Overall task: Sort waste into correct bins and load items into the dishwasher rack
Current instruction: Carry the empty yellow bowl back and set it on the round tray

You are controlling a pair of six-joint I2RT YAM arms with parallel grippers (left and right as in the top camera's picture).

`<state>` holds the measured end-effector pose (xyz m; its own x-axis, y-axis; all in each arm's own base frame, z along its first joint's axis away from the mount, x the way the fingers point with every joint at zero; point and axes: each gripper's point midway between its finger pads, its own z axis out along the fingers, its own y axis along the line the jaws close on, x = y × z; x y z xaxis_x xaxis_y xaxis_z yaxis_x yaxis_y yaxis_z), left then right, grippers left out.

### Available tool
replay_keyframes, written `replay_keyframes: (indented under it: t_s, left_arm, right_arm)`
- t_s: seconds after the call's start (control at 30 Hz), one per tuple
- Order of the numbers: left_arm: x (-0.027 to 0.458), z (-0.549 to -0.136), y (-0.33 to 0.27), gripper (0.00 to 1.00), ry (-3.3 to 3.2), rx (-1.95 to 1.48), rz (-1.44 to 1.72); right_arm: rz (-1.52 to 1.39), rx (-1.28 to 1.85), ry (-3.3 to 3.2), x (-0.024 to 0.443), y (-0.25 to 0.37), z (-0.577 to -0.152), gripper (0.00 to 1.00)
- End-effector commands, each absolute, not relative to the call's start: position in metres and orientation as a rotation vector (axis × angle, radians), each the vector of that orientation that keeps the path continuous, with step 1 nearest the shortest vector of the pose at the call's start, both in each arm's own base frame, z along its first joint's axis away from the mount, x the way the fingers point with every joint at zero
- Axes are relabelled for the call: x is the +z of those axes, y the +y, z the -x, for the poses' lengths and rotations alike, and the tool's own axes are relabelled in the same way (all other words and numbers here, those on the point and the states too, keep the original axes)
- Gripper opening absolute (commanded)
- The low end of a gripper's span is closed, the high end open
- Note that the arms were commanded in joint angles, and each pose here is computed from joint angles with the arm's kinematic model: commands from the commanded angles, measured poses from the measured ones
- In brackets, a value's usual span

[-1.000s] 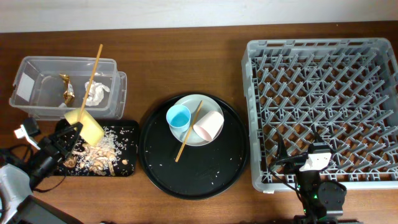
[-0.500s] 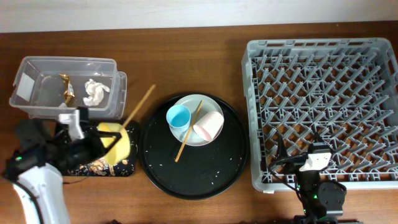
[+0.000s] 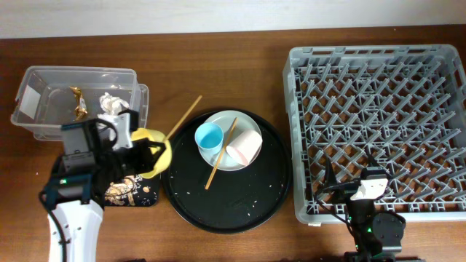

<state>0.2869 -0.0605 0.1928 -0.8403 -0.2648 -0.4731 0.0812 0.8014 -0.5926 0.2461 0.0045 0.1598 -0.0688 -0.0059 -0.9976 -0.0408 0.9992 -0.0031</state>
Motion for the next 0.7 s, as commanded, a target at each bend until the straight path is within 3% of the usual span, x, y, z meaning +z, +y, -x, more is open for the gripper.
replay_keyframes:
  t_s: [0.0, 0.23, 0.27, 0.3, 0.37, 0.57, 0.67]
  left_arm:
    - [0.178, -0.295, -0.077, 0.0, 2.501, -0.734, 0.203]
    - [0.105, -0.3, -0.114, 0.01, 2.749, -0.533, 0.238]
    - [0.101, -0.296, -0.119, 0.08, 2.774, -0.531, 0.218]
    - [0.1, -0.293, -0.126, 0.29, 2.787, -0.535, 0.183]
    - [0.098, -0.286, -0.134, 0.51, 2.806, -0.538, 0.144]
    - [0.112, -0.285, -0.136, 0.52, 2.795, -0.521, 0.121]
    - [0.173, -0.29, -0.074, 0.53, 2.651, -0.093, 0.223]
  right_arm:
    - [0.044, 0.033, 1.642, 0.157, 0.006, -0.246, 0.98]
    - [0.045, 0.033, 1.642, 0.157, 0.006, -0.246, 0.99]
    - [0.044, 0.033, 1.642, 0.157, 0.006, -0.246, 0.98]
    - [0.045, 0.033, 1.642, 0.157, 0.006, -0.246, 0.98]
    - [0.045, 0.033, 1.642, 0.157, 0.006, -0.246, 0.98]
    - [0.045, 0.033, 1.642, 0.157, 0.006, -0.246, 0.98]
    - [0.045, 0.033, 1.642, 0.157, 0.006, -0.246, 0.98]
